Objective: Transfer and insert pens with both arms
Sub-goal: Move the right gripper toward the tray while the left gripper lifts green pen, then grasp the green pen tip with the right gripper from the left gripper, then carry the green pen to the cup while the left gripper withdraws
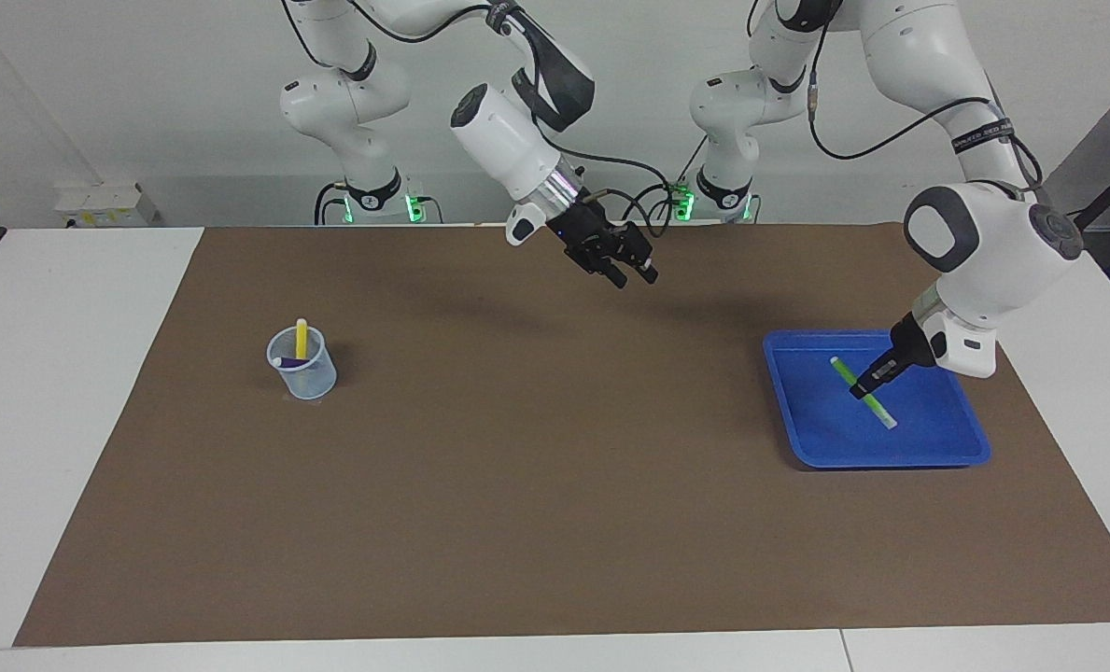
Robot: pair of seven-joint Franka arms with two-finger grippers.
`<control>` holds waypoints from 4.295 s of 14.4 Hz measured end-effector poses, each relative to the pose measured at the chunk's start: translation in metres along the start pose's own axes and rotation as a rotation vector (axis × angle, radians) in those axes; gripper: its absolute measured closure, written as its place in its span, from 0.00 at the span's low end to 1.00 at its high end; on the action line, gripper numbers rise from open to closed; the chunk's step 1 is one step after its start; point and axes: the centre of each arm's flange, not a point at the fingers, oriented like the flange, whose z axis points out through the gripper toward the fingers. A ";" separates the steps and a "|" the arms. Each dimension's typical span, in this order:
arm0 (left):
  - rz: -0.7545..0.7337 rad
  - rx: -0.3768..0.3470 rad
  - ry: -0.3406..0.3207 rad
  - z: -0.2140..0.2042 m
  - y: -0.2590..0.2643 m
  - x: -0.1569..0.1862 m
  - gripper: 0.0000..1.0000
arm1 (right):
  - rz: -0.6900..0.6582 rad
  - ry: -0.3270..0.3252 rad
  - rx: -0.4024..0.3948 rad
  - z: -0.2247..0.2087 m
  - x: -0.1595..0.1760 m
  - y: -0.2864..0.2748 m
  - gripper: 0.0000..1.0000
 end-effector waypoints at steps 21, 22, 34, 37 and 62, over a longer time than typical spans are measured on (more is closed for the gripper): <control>-0.640 0.022 -0.348 0.004 0.094 -0.149 0.82 | 0.065 -0.014 0.096 0.052 -0.029 -0.026 0.30; -0.640 0.028 -0.351 0.006 0.096 -0.152 0.82 | 0.065 -0.014 0.097 0.053 -0.028 -0.027 0.30; -0.622 0.069 -0.381 0.006 0.097 -0.166 0.82 | 0.021 0.002 0.096 0.058 -0.012 -0.025 0.60; -0.621 0.072 -0.384 0.006 0.097 -0.167 0.82 | 0.021 0.002 0.096 0.058 -0.012 -0.025 0.59; -0.410 0.048 -0.403 0.004 0.091 -0.166 0.00 | -0.161 -0.043 0.020 0.070 0.003 -0.001 0.83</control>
